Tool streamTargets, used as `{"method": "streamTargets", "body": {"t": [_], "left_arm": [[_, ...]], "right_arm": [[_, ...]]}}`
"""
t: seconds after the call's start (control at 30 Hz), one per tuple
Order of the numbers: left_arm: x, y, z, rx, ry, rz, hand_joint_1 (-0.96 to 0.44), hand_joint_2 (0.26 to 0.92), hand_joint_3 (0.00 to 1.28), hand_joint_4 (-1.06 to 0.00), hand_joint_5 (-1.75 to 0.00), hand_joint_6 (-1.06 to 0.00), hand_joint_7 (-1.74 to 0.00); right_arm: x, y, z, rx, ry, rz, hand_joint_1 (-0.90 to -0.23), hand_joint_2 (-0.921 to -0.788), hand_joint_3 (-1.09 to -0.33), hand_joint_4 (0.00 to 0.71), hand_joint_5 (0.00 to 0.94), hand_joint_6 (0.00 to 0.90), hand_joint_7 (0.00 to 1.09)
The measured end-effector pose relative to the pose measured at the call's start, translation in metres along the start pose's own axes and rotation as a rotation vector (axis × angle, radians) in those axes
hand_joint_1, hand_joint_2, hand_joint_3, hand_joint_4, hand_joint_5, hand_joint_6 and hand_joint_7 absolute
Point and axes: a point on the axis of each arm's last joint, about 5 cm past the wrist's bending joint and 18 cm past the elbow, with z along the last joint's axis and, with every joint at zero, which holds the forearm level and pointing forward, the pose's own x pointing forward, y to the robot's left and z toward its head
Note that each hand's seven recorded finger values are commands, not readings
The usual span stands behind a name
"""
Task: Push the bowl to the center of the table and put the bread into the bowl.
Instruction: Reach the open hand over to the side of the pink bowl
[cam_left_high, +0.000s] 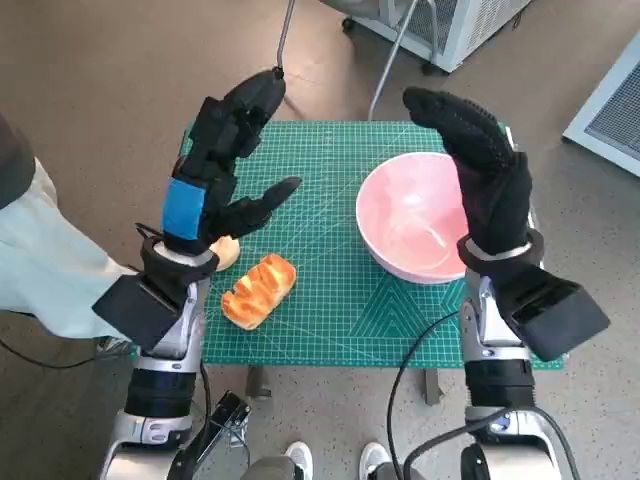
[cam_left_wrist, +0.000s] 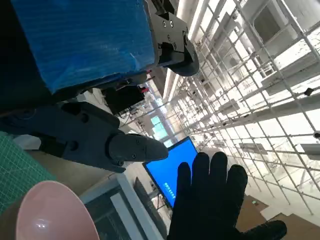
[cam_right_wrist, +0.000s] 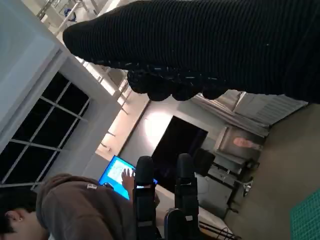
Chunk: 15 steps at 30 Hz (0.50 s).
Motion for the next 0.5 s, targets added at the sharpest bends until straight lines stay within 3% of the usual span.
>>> {"method": "streamTargets", "body": {"t": [0.27,0.5], "left_arm": [[0.000,0.001,0.000,0.002,0.001,0.002,-0.33,0.921,0.24,-0.36,0.00,-0.17,-0.53],[-0.002,0.003,-0.002,0.004,0.017,0.009,-0.34,0.921,0.24,-0.36,0.00,-0.17,-0.51]], "right_arm": [[-0.0072,-0.024,0.001,-0.026,0.021,-0.045,-0.672,-0.921,-0.787,0.253,0.001,-0.001,0.71],[-0.0135,-0.047,-0.001,-0.080,0.068,-0.149,-0.635,-0.921,-0.816,0.224,0.014,-0.001,0.67]]}}
